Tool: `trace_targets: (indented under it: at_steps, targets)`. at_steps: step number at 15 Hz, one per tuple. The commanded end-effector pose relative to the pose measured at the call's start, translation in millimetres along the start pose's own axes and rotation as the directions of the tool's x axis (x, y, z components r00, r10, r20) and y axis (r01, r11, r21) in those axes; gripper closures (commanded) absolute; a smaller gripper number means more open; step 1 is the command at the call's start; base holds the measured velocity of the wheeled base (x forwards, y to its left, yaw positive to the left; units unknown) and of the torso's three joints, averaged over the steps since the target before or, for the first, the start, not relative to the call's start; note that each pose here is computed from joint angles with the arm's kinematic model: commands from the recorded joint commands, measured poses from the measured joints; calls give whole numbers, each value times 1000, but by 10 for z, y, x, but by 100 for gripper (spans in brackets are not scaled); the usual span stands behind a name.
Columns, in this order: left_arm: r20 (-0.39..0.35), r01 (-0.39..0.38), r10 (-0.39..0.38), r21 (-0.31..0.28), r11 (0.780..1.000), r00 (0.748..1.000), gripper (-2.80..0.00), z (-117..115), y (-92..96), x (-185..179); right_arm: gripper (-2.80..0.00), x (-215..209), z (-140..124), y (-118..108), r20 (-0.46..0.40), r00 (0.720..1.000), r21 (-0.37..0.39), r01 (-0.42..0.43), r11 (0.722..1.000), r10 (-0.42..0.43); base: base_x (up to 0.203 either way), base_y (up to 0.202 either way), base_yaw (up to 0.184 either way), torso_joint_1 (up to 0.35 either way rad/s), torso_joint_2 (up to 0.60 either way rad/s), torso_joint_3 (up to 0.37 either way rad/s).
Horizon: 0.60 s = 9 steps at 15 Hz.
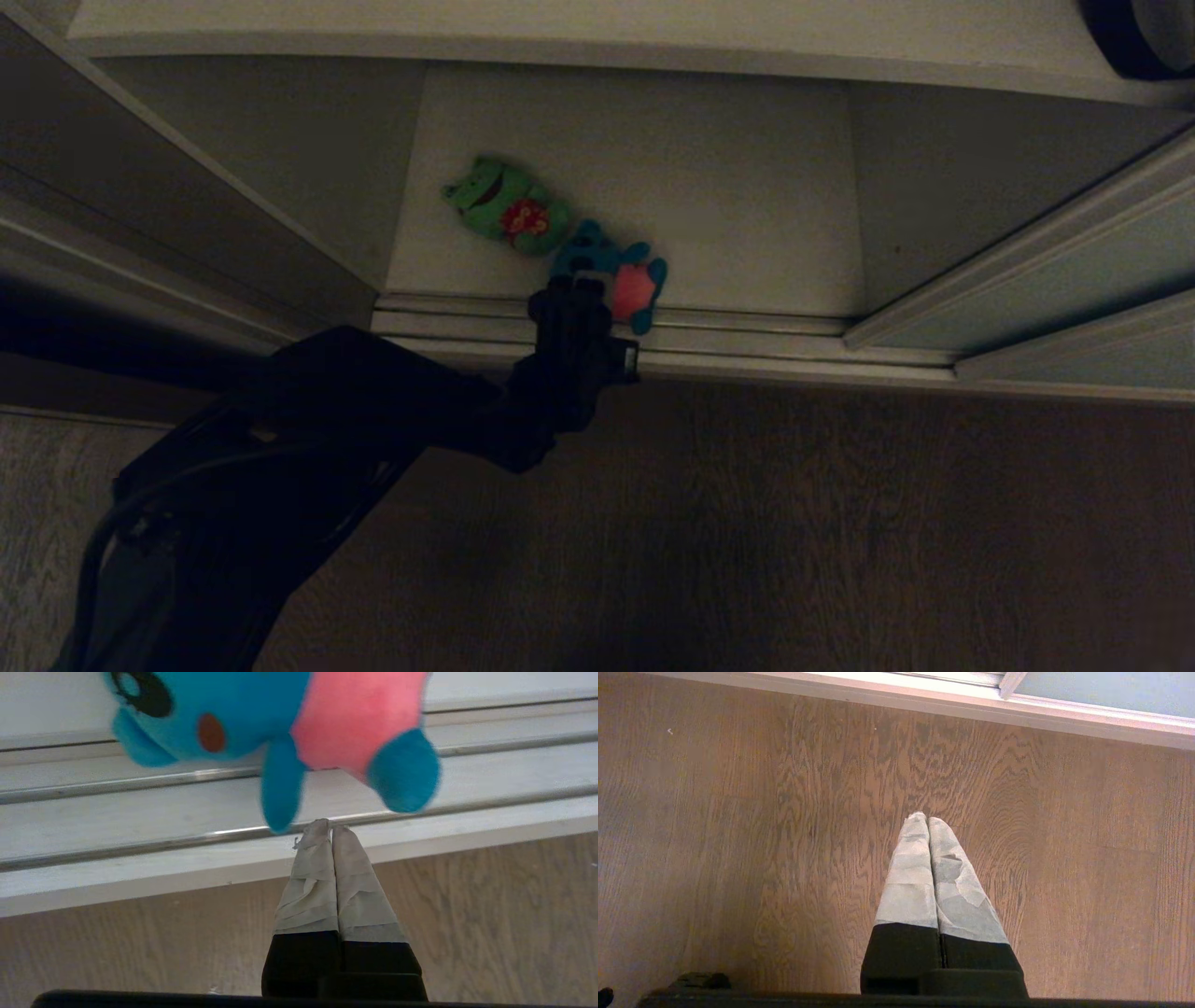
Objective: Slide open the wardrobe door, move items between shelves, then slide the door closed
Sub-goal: Place the blue doll on the lower shelf
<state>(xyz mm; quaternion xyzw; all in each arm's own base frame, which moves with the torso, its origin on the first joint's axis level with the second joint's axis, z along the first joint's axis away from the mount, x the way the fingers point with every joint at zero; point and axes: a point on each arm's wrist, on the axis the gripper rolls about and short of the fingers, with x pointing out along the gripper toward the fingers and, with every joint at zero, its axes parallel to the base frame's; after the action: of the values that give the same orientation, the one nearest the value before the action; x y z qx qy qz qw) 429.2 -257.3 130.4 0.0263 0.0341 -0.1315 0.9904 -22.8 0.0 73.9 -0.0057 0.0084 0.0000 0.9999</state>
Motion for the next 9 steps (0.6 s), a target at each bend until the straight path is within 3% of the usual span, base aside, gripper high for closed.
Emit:
trace_targets:
  at_steps: [1, 9]
  targets:
    - [6, -14, 14, 1, 1000, 1000, 0, 2, 46, 25, 0, 0, -1, 0, 0, 1000, -1, 0, 1000, 0, 0, 0, 0, 0, 0, 0]
    - [8, -48, 48, 29, 998, 999, 0, -295, 113, 431, 0, -1, 3, 0, 1, 1000, -2, 0, 1000, 0, 0, 0, 0, 0, 0, 0]
